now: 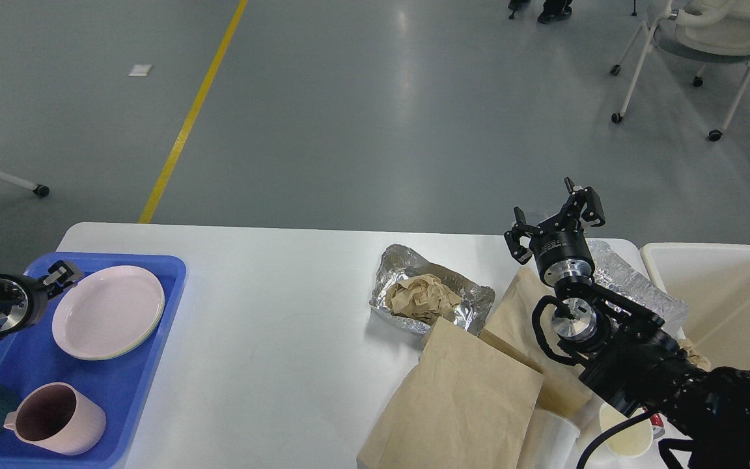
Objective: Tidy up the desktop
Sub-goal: 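Release the pink plate and raise the left gripper away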
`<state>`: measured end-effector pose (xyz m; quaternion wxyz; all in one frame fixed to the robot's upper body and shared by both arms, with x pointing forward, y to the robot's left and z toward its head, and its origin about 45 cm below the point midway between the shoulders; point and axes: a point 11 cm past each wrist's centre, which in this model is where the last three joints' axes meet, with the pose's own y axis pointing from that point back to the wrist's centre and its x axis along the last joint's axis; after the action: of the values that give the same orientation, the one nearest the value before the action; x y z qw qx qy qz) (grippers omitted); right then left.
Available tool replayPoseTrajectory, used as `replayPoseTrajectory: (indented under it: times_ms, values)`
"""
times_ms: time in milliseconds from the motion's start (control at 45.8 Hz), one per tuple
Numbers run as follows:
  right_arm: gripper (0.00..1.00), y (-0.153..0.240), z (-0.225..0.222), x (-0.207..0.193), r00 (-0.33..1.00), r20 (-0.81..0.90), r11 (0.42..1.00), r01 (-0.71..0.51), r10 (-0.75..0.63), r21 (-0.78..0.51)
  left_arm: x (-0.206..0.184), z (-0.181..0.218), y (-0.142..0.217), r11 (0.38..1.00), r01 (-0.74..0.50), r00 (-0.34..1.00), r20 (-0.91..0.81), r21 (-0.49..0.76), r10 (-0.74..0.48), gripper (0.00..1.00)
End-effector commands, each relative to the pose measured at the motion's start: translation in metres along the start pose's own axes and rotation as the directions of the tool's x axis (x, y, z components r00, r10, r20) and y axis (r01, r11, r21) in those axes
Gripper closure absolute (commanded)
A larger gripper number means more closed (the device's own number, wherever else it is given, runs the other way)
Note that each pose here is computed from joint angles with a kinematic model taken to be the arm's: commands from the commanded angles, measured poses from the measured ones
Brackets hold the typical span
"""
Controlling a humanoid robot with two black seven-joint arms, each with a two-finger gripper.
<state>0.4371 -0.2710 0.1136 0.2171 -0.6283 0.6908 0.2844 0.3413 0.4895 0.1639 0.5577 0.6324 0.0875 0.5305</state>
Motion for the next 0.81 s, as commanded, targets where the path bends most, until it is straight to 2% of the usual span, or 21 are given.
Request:
replayPoseTrajectory:
  times_ms: [0, 197, 459, 787]
  values:
    - [0.0, 0.0, -0.001, 0.0, 1.0, -0.001, 1.0, -0.001, 0.001, 0.001, 0.0, 0.004, 0.002, 0.999, 0.033, 0.999, -0.002, -0.01, -0.033, 0.06]
    - [0.0, 0.0, 0.0, 0.0, 1.0, 0.0, 1.0, 0.0, 0.0, 0.0, 0.005, 0.006, 0.011, 0.989, 0.142, 0.989, -0.025, -0.038, -0.143, 0.04]
    - [0.0, 0.0, 0.0, 0.0, 1.0, 0.0, 1.0, 0.0, 0.0, 0.0, 0.012, 0.021, 0.017, 0.986, 0.144, 0.988, -0.049, -0.087, -0.149, 0.04]
    - [0.0, 0.0, 0.0, 0.0, 1.0, 0.0, 1.0, 0.0, 0.0, 0.0, 0.019, 0.046, 0.034, 0.95, 0.241, 0.962, -0.084, -0.198, -0.261, 0.04]
